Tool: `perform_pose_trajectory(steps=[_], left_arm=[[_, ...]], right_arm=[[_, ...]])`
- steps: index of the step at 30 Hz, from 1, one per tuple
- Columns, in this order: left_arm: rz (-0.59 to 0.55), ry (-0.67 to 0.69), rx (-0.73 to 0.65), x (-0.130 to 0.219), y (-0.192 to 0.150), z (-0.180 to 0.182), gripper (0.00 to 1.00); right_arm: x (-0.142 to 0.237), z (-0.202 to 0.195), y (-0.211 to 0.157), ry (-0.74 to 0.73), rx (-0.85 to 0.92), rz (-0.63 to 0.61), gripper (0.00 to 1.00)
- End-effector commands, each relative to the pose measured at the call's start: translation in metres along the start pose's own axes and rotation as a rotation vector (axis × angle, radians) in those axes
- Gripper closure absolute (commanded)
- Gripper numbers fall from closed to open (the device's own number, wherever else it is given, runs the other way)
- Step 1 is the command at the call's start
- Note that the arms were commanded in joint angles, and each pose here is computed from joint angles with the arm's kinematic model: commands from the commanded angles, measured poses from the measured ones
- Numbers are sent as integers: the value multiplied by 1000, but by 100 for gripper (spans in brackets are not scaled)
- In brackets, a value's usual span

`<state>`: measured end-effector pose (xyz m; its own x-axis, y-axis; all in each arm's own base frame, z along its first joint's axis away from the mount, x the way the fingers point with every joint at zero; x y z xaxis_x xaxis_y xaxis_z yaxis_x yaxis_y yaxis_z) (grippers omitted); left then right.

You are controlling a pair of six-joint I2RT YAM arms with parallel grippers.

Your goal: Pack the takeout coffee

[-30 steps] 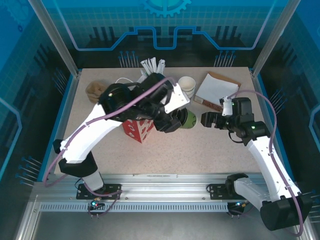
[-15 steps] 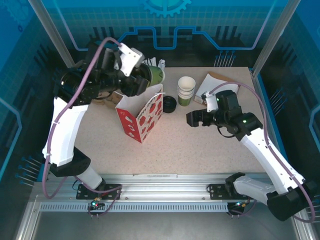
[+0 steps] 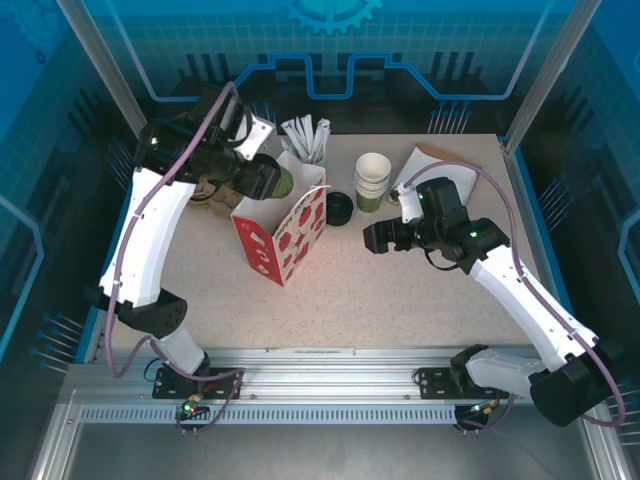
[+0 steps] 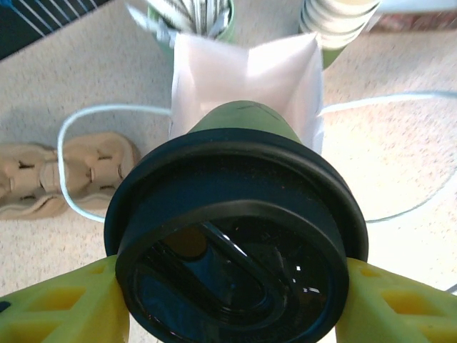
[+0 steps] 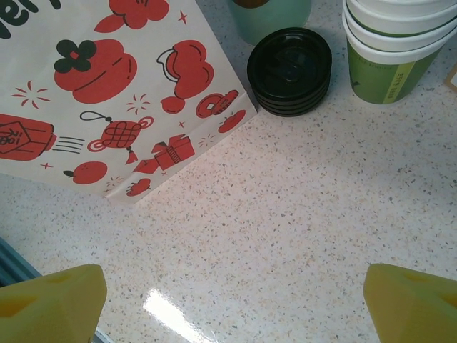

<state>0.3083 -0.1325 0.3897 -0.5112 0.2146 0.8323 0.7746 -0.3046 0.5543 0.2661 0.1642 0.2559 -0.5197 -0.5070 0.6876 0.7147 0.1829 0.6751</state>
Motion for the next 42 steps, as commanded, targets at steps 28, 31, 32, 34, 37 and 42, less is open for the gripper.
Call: perform_pose_trajectory(steps=[28,31,32,34,37,42], left_arm=[[443,65,-78,-98,-47,12,54],[459,57,-78,-101,-49,12,54],[465,58,-81,-103,-50,12,55],[484,61,-85,-106,-52,12,54],[500,61,-88,-109,-54,12,54],[533,61,-94,-118,-58,13,55]], right_arm=[[-16,-3,-18,-11,3,43,6],[-17,-4,-19,-14,-1,45,6],[-18,-4,-19,-12,-2,46,6],[-19,-4,-21,-12,-4,50,6],[-20,-5,-22,-15,-7,55,6],[-23,-5,-23,-13,-10,59,6]])
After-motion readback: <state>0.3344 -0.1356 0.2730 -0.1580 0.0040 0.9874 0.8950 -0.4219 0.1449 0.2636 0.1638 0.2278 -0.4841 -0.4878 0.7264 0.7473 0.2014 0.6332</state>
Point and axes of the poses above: each hand's point on the last joint's axis, 136 mm out from that joint toward the fingers, its own x axis back along the fingers, its own z axis along the line the jaws close on, y = z × x, the point moved 3 cm from there along x, back along the fingers, and after that the axes turned 4 degrees about x, right-handed, at the moved point
